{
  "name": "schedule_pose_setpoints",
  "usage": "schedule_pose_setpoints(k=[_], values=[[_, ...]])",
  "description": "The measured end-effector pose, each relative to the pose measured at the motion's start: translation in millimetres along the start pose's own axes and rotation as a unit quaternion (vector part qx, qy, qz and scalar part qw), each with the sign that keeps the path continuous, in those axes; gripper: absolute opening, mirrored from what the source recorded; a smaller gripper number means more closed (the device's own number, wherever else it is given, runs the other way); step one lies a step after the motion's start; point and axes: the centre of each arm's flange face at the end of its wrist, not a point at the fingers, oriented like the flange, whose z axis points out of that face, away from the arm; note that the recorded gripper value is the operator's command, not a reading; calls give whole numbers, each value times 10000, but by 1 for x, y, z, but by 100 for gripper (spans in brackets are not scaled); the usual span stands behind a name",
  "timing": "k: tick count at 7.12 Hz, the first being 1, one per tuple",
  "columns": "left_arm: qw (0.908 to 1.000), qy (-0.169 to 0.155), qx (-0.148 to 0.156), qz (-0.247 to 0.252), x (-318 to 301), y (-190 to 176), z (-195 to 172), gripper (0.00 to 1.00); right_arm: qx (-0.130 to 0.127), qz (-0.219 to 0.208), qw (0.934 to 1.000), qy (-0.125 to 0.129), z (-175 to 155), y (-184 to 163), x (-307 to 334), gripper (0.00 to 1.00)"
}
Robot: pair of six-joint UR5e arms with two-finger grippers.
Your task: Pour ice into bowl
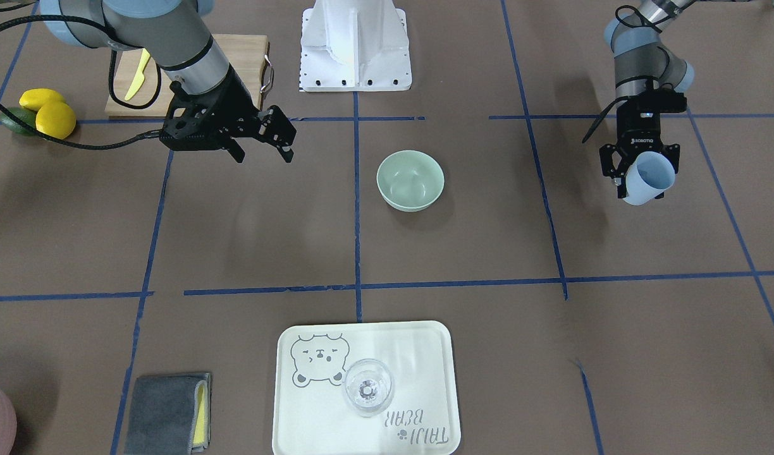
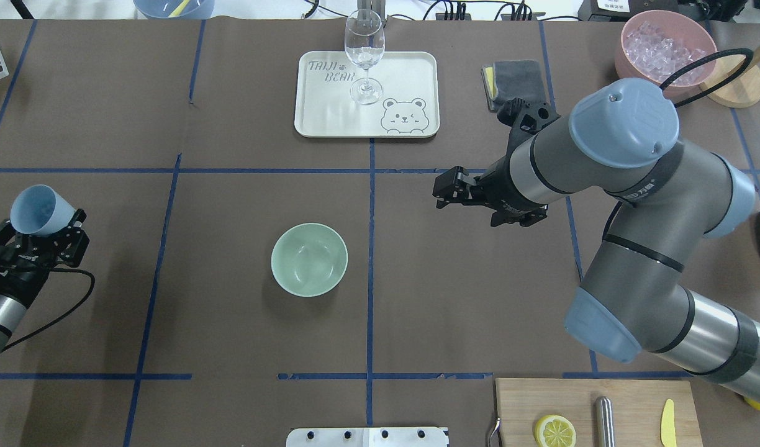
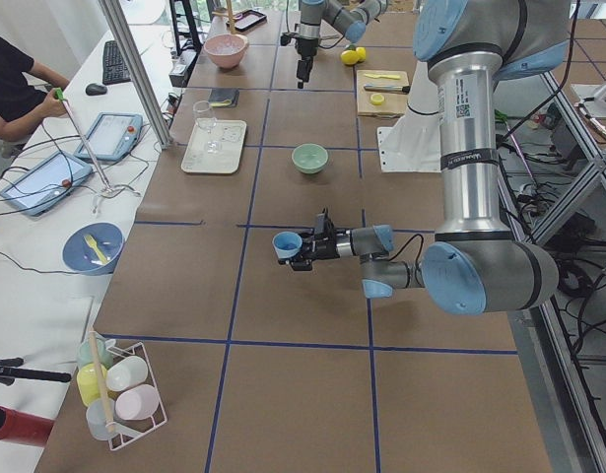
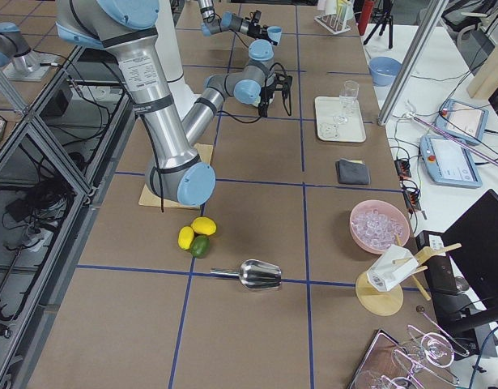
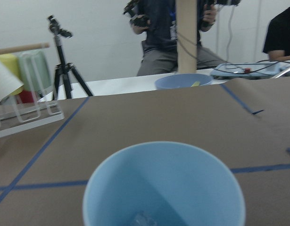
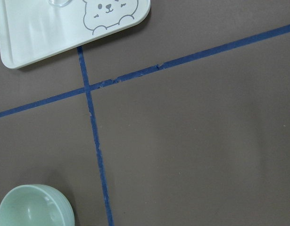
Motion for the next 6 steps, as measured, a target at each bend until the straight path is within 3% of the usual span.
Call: schedule_pose_setpoints(k=[3, 6], values=[[9972, 500, 327, 455, 56, -33, 8, 0, -41, 71, 10000, 11, -10, -15, 14, 100], [9934, 814, 268, 761, 117, -62, 12, 0, 34, 158, 9998, 126, -17, -23, 43, 100]])
